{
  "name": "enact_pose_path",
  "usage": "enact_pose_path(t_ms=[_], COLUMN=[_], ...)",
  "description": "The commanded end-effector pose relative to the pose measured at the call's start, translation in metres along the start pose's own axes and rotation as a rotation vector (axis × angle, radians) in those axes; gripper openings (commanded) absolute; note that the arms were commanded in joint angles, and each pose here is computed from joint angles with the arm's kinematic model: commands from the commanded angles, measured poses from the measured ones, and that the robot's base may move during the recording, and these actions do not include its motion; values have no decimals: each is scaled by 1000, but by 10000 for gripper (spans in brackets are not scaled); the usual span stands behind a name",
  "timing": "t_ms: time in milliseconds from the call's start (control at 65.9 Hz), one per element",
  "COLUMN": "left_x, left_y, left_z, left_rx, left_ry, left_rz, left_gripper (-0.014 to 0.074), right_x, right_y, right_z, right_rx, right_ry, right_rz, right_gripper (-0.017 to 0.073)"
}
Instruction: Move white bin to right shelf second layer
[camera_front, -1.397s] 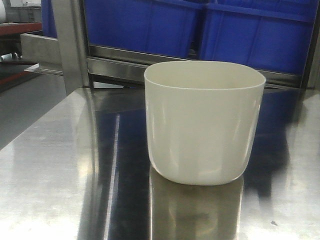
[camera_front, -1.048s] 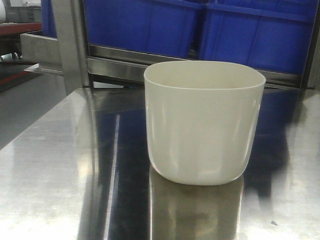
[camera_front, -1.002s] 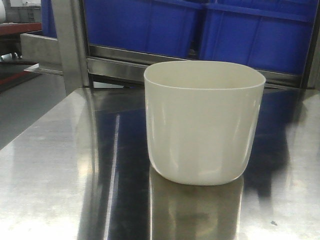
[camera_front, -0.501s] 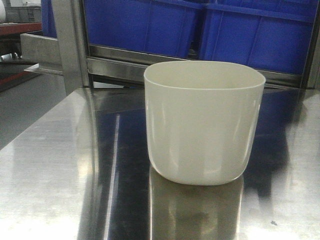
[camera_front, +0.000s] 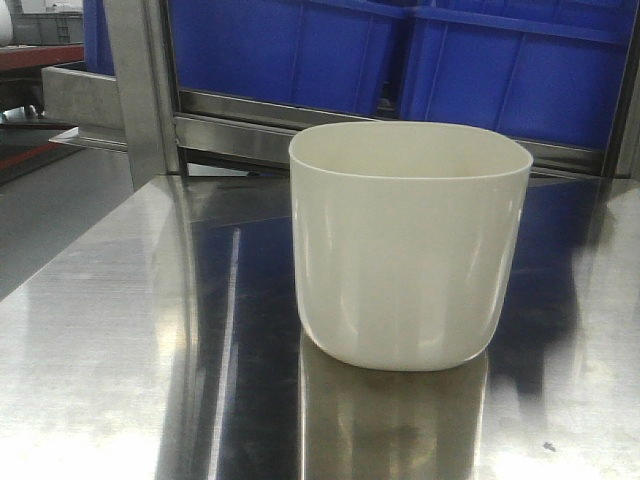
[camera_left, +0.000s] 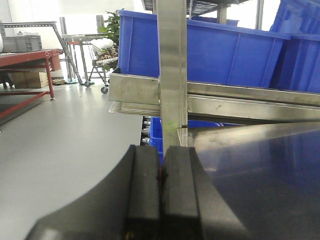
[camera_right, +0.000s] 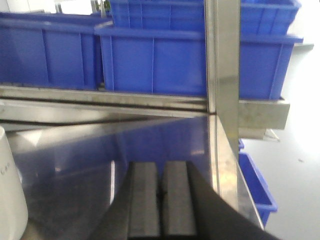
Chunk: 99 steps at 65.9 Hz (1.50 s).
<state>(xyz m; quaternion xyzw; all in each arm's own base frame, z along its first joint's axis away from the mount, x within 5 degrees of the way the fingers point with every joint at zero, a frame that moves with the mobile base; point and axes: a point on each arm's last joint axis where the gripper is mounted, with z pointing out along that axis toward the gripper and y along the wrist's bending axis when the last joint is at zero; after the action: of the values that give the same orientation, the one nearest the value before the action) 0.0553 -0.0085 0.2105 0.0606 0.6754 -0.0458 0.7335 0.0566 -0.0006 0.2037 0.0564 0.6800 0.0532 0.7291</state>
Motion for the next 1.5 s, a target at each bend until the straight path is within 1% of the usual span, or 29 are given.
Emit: enact_pose_path(t_ms=[0,76,182,273,349,410,456,547,623,698,744,820,896,941,987,1063,1139,1215,1351,1382,1412,1488], left_x=[3,3,3,3,3,3,3,3,3,3,3,3,3,3,3,3,3,3,3,3,3,3], left_y=[0,0,0,0,0,0,0,0,0,0,0,0,0,0,0,0,0,0,0,0,0,0], left_z=[-1,-1,-1,-1,-1,-1,-1,-1,-1,-1,-1,-1,-1,-1,-1,-1,-1,-1,-1,-1,-1,-1], left_rx=[-6,-6,-6,-6,-6,-6,-6,-6,-6,-6,-6,-6,-6,-6,-6,-6,-6,-6,-6,-6,-6,-6], left_ry=[-67,-67,-67,-67,-67,-67,-67,-67,-67,-67,-67,-67,-67,-67,-67,-67,-67,-67,-67,-67,-67,-67], left_rz=[-13,-13,-13,-13,-13,-13,-13,-13,-13,-13,-13,-13,-13,-13,-13,-13,-13,-13,-13,-13,-13,-13], left_gripper=[85,85,85,85,85,85,85,85,85,85,85,85,85,85,85,85,85,85,85,85,85,85], right_x=[-18,-17,-16,-25,-42,-61,-83,-113,-145,-162,-171,-184,-183,-182,-183,-176,-168,-159,-148,-146,-145,-145], right_y=[2,2,2,3,6,9,13,18,23,26,29,39,52,64,74,91,106,114,121,123,124,125], right_z=[-3,-2,5,16,28,40,50,72,93,116,127,149,169,178,185,195,201,205,209,209,209,208], right_rx=[-16,-15,-4,6,11,14,15,21,23,26,18,-11,-49,-89,-119,-166,-210,-234,-250,-254,-265,-286], right_ry=[-161,-147,-71,0,34,60,74,139,169,224,248,333,479,563,620,729,796,830,874,883,888,889], right_rz=[-18,-16,-16,-16,-16,-16,-16,-15,-18,-18,-18,-22,-23,-29,-42,-68,-92,-107,-122,-126,-140,-175], right_gripper=[24,24,24,24,24,24,24,24,24,24,24,24,24,24,24,24,24,24,34,60,109,267])
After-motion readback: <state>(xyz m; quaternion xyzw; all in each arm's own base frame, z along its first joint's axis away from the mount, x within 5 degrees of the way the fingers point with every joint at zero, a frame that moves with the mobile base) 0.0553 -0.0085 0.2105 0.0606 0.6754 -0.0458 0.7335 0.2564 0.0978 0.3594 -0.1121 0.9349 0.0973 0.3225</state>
